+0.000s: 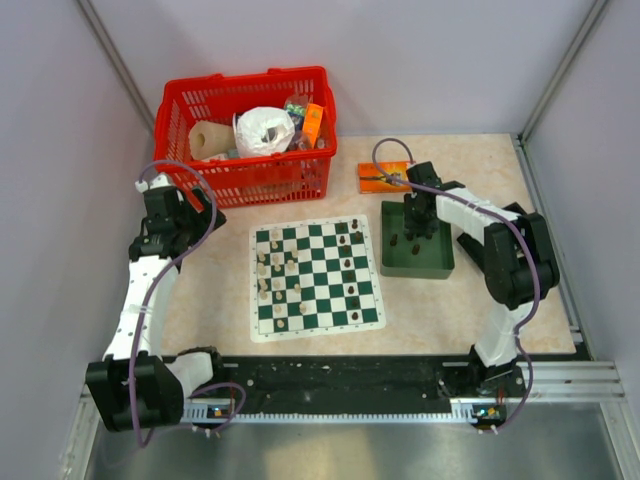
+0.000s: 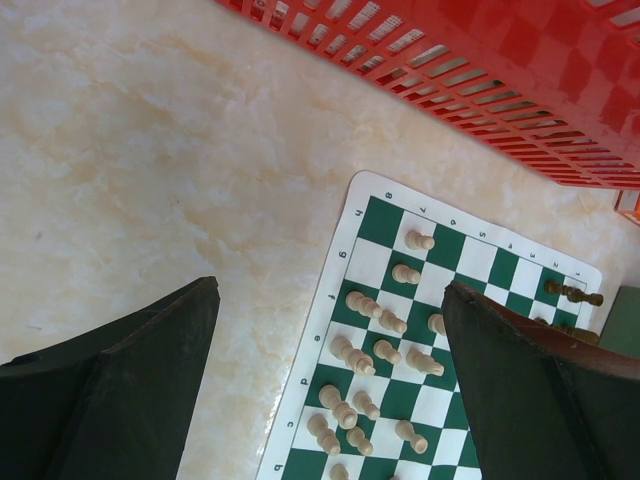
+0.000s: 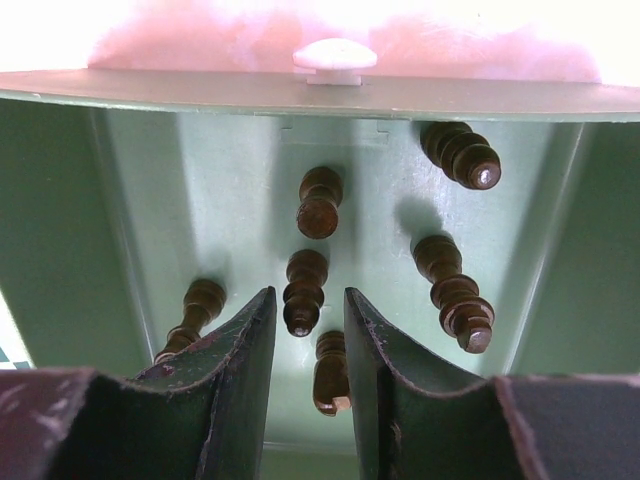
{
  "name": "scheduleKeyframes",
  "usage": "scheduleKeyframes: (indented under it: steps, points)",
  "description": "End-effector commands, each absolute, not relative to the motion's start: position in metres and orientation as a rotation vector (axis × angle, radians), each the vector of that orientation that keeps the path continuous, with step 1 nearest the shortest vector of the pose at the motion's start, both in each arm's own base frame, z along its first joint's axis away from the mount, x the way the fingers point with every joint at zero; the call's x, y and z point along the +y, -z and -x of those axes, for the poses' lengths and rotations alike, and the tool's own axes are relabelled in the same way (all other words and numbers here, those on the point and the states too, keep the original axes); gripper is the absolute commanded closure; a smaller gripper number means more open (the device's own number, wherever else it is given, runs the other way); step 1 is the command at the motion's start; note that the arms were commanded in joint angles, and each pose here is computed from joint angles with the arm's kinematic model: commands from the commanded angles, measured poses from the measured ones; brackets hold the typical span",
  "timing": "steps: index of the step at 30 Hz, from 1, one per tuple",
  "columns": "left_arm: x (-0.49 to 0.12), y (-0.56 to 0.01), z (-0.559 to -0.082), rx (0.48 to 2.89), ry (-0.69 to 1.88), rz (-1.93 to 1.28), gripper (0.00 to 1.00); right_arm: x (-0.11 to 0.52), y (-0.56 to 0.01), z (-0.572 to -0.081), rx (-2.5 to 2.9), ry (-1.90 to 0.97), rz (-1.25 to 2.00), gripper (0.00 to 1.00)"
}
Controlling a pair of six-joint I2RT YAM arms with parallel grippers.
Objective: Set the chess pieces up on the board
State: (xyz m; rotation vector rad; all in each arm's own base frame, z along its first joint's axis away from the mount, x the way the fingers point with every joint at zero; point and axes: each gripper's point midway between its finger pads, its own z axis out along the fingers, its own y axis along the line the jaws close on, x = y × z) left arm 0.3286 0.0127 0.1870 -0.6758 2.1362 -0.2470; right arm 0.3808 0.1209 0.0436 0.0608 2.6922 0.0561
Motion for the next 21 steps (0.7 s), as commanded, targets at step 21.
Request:
scheduleKeyframes:
  steps: [21]
  points:
    - [0.0167,-0.1950,-0.3331,2.097,0.232,0.672,0.01,0.1317,-0.0613,-0.4069,2.592,-0.076,-0.061,0.75]
